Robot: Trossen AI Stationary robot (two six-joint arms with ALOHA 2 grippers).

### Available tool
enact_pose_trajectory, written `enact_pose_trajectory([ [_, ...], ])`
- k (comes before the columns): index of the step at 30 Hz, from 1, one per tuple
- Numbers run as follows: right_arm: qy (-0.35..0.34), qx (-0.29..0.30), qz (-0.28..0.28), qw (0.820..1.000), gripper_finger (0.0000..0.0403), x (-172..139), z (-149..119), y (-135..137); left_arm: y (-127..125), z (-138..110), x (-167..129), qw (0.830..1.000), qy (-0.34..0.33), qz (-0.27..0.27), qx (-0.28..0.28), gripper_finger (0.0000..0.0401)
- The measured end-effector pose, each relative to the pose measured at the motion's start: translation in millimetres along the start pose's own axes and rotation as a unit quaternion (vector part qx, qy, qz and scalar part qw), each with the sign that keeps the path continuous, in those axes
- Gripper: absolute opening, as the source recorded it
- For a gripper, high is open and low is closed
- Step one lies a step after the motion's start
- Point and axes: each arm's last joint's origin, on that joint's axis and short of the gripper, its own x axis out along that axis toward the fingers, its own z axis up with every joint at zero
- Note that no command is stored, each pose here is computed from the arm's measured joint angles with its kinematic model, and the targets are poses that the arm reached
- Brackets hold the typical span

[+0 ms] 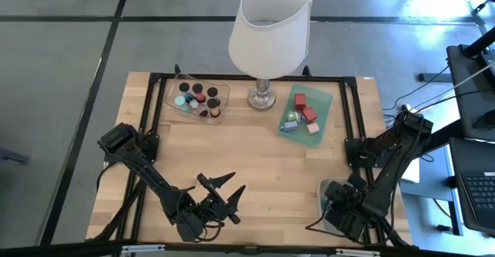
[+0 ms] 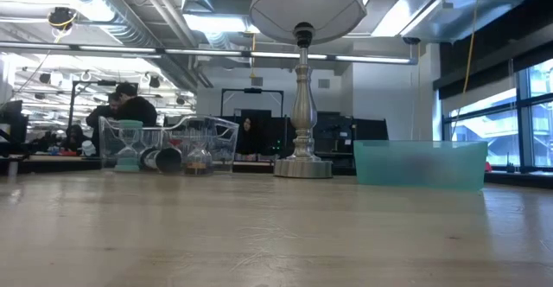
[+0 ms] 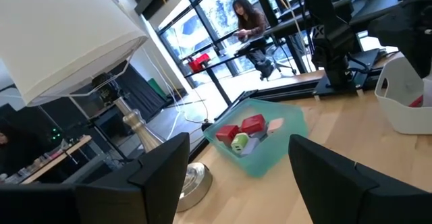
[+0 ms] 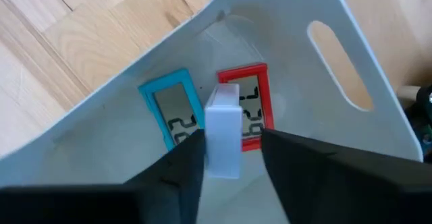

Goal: Pick & Place Office items
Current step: Put the white digital timer into the gray bin, then return to Home Position

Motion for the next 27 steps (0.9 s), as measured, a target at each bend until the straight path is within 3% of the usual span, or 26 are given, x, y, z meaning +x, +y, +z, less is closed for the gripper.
enact_pose_trajectory([
  [5, 0.036, 0.004, -0.003, 0.999, 0.0204, 0, 0, 0, 1, 2, -1, 0.999, 0.0, -0.001, -0.032, 0.0251],
  [9, 0.085, 0.011, -0.003, 0.996, 0.0232, -4, 1, 2, 8, 8, -1, 0.999, -0.001, -0.001, -0.047, 0.0251],
  [15, 0.122, -0.039, 0.026, 0.991, 0.0237, -15, 5, 10, 32, 27, -9, 0.997, -0.005, -0.011, -0.072, 0.0251],
  [19, 0.126, -0.029, 0.059, 0.99, 0.0237, -16, 5, 16, 56, 44, -23, 0.996, -0.011, -0.028, -0.086, 0.0251],
  [25, 0.079, -0.014, 0.135, 0.988, 0.0237, -19, 7, 30, 100, 67, -53, 0.989, -0.025, -0.073, -0.127, 0.0251],
  [27, 0.053, -0.061, 0.147, 0.986, 0.0237, -19, 9, 32, 117, 72, -64, 0.985, -0.03, -0.092, -0.146, 0.0251],
])
